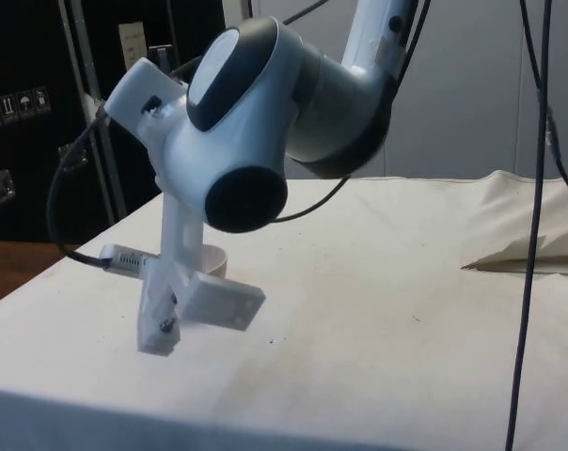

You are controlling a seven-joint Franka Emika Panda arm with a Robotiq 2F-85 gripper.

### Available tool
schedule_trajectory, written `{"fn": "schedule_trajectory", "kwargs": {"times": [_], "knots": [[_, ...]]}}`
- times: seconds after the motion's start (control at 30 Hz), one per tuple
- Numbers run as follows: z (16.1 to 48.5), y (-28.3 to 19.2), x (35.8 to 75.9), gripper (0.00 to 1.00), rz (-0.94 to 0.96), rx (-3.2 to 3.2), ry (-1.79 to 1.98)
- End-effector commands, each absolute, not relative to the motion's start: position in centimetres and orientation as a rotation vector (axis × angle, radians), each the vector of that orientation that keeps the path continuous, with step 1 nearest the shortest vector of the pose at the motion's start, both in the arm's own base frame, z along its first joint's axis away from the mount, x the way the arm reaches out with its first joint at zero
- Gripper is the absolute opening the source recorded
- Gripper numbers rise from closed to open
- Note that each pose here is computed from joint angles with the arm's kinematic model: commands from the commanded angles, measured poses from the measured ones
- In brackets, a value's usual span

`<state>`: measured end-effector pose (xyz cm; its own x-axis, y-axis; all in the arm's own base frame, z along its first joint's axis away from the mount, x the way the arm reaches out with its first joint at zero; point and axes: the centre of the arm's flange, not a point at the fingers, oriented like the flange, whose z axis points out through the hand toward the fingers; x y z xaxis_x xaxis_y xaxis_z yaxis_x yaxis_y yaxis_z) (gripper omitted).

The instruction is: Pour the coffee beans from the cup into the bowl.

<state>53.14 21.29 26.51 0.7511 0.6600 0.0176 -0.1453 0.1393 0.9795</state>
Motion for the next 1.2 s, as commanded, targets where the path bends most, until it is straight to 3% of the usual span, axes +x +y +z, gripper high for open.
{"fn": "schedule_trajectory", "kwargs": {"times": [0.0, 1.17], "knots": [[27.0, 21.1, 53.1, 0.00, 0.617, 1.333, 0.485], [28.4, 17.8, 54.0, 0.00, 0.590, 1.559, 0.431]]}}
